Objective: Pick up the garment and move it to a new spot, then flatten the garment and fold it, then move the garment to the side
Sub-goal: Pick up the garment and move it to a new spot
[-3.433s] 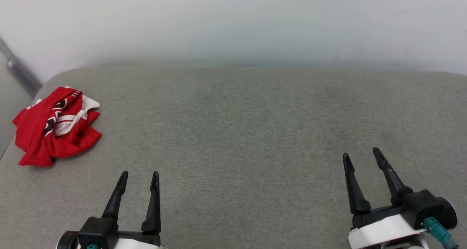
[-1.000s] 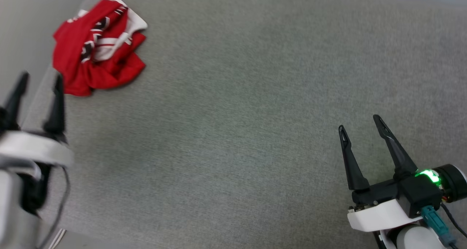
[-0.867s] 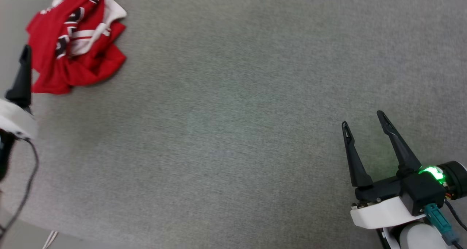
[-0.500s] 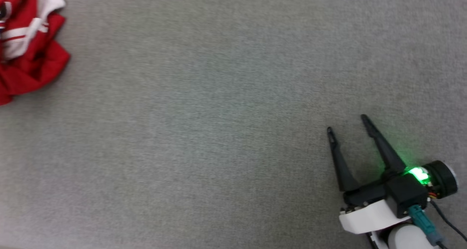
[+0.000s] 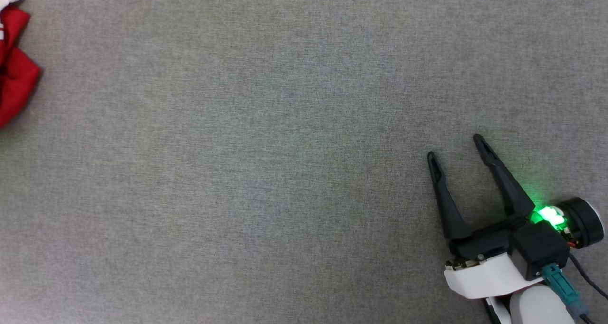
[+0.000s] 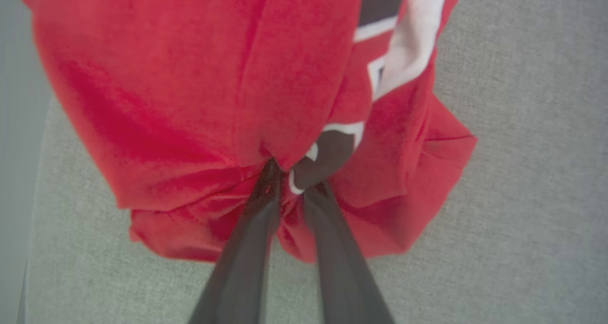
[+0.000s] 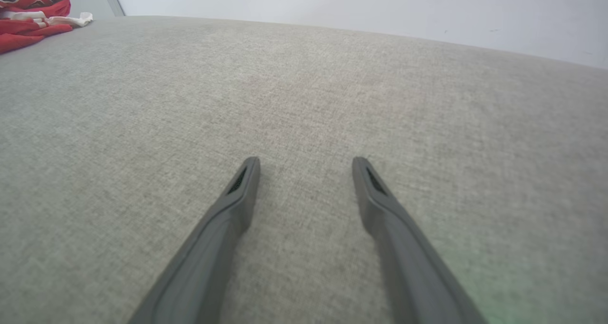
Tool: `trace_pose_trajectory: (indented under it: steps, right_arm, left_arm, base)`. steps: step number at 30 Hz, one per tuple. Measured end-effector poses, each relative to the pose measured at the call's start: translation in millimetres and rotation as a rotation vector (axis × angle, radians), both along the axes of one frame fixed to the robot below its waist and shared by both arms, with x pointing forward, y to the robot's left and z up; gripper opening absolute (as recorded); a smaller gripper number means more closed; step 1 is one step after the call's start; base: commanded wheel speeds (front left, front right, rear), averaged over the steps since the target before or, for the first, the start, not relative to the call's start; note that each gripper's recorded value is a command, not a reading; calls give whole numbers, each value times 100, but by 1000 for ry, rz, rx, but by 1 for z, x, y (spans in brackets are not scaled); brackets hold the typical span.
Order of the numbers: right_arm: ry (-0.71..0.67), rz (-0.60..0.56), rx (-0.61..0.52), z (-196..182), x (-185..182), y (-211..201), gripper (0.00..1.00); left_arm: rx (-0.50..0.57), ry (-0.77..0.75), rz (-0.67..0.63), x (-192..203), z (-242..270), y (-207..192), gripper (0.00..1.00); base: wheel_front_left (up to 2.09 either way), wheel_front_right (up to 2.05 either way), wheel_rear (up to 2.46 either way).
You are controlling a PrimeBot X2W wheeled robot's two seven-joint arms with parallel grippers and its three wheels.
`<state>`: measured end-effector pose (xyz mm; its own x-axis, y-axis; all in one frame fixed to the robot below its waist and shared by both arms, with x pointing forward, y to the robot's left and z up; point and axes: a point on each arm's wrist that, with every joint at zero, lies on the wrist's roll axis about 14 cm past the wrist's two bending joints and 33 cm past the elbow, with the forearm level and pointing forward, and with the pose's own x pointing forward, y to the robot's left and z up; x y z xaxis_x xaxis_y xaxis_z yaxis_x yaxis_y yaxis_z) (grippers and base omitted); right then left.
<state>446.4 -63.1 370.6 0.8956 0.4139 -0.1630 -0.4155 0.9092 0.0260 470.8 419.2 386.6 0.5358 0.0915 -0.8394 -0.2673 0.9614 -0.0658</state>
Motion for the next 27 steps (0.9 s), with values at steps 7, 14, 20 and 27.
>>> trace_pose_trajectory:
  steps: [7,14,20,27]
  right_arm:
    - [-6,9,-8,5,-1,2,100]
    - [-44,19,4,30,-7,7,100]
    - [-111,15,17,65,-15,7,100]
    - [-190,-38,51,106,-27,-9,100]
  left_arm:
    - [25,-101,0,6,25,4,0]
    - [117,-430,-65,34,115,3,0]
    - [269,-676,-228,35,208,-16,0]
    - [308,-938,-417,33,289,-82,0]
  base:
    - [0,0,0]
    - [0,0,0]
    - [0,0,0]
    - [0,0,0]
